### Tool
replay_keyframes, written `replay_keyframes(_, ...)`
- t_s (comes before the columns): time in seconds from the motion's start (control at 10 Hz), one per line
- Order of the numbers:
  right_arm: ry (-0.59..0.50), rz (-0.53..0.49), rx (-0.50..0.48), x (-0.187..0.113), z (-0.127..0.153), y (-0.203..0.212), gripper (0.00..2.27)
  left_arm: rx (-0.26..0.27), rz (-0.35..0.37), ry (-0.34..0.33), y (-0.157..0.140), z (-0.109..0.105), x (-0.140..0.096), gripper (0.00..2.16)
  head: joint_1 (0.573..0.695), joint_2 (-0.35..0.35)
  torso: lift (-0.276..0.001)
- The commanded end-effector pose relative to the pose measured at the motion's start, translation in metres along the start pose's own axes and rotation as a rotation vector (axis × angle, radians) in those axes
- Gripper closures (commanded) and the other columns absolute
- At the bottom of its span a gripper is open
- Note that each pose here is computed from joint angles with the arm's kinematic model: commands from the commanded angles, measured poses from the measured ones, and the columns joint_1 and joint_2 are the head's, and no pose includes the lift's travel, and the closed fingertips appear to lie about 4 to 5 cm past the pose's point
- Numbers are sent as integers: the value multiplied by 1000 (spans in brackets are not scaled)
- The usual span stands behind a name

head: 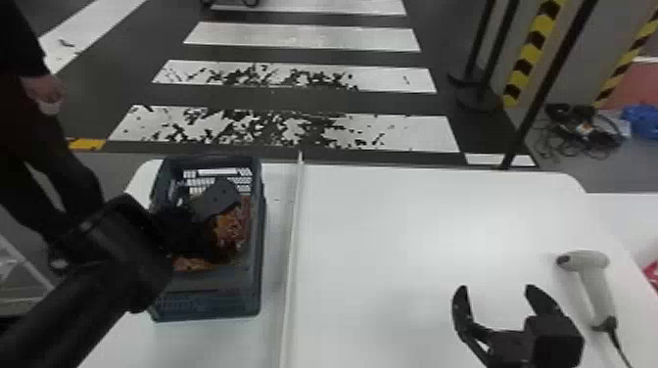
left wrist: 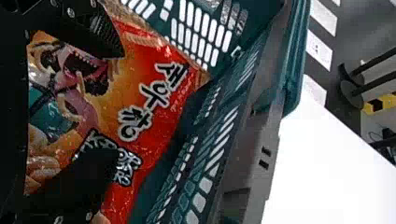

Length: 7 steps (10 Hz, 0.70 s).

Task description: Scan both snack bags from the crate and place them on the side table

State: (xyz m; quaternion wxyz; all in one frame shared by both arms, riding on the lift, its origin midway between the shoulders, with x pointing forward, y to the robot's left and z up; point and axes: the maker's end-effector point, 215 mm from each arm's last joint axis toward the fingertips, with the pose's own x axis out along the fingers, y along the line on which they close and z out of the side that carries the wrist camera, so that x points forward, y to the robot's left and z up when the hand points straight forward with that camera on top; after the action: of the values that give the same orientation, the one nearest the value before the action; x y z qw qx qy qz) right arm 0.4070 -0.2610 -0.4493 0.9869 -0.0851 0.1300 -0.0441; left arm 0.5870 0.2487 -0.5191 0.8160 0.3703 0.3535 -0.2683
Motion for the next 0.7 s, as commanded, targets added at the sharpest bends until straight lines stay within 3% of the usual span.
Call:
replay_keyframes(0.0, 8, 0, 0, 0, -2, 0, 63, 25, -15, 7, -5, 4, 11, 157, 695, -12, -98)
replay_keyframes(0.1, 19, 0, 4, 0, -5, 0, 63, 44, -40, 4, -11, 3, 15, 157, 695, -18, -98)
replay_keyframes(0.4, 37, 2, 9, 0, -10, 1, 63, -14, -96, -11, -16, 3, 19, 164, 695, -32, -98)
replay_keyframes(0.6, 42, 3, 9, 0, -11, 1, 60, -33, -141, -54, -18, 7, 16, 417, 695, -35, -98)
